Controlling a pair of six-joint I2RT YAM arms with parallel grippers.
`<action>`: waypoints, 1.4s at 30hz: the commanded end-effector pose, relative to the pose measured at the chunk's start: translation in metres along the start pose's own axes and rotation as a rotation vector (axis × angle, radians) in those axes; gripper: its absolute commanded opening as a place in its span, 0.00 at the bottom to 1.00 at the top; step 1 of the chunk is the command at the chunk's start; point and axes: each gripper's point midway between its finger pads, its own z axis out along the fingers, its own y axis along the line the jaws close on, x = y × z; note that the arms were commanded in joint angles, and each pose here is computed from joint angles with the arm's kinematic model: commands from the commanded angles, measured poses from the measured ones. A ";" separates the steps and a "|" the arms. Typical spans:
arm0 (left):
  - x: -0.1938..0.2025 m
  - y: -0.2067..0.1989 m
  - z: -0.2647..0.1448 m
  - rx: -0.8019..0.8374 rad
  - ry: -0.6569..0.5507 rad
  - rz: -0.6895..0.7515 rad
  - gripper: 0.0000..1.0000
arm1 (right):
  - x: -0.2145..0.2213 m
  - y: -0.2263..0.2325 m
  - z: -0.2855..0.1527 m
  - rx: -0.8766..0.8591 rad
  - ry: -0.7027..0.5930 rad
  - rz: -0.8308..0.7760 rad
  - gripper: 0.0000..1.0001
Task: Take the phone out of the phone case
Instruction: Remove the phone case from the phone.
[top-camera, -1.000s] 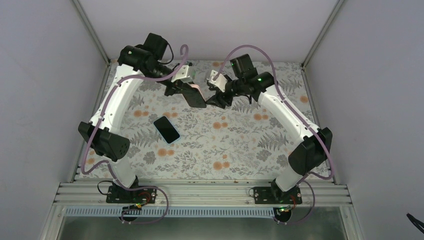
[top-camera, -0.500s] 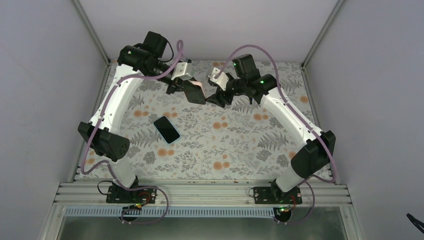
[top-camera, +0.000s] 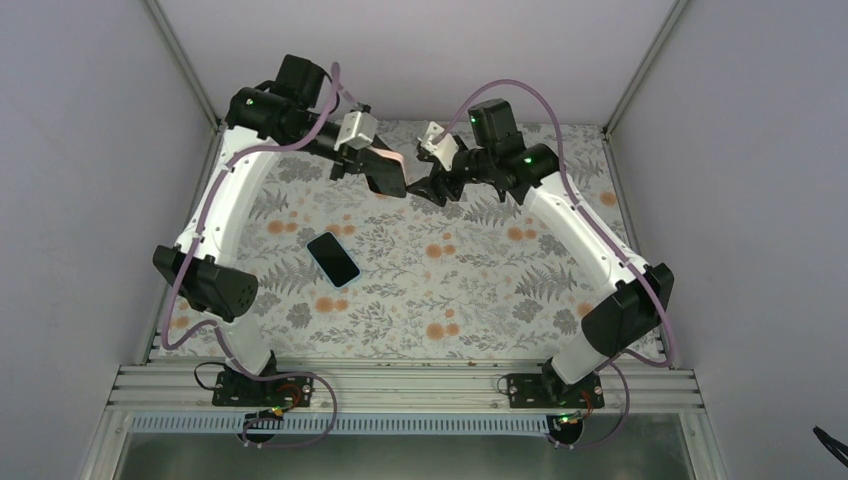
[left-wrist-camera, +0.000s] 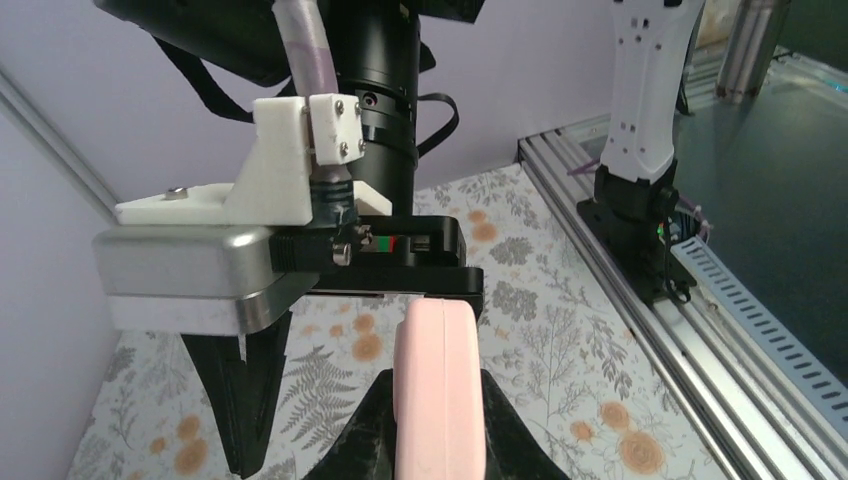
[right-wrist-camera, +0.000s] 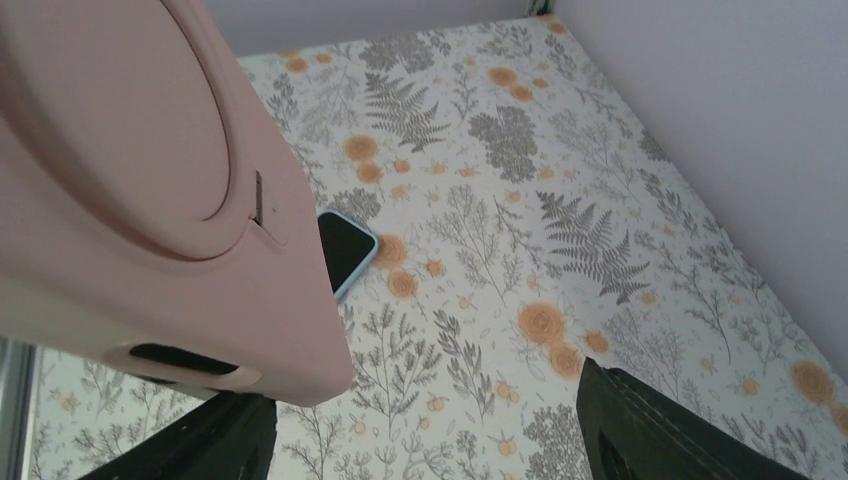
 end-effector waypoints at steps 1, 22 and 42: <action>-0.046 -0.013 -0.010 0.098 -0.251 0.013 0.02 | -0.056 0.011 -0.008 -0.053 -0.191 -0.052 0.79; -0.068 -0.004 -0.048 0.134 -0.470 -0.053 0.02 | -0.076 0.016 -0.011 -0.083 -0.282 -0.047 0.89; -0.066 0.001 -0.049 0.178 -0.540 -0.099 0.02 | -0.142 0.044 -0.039 -0.262 -0.465 -0.064 0.90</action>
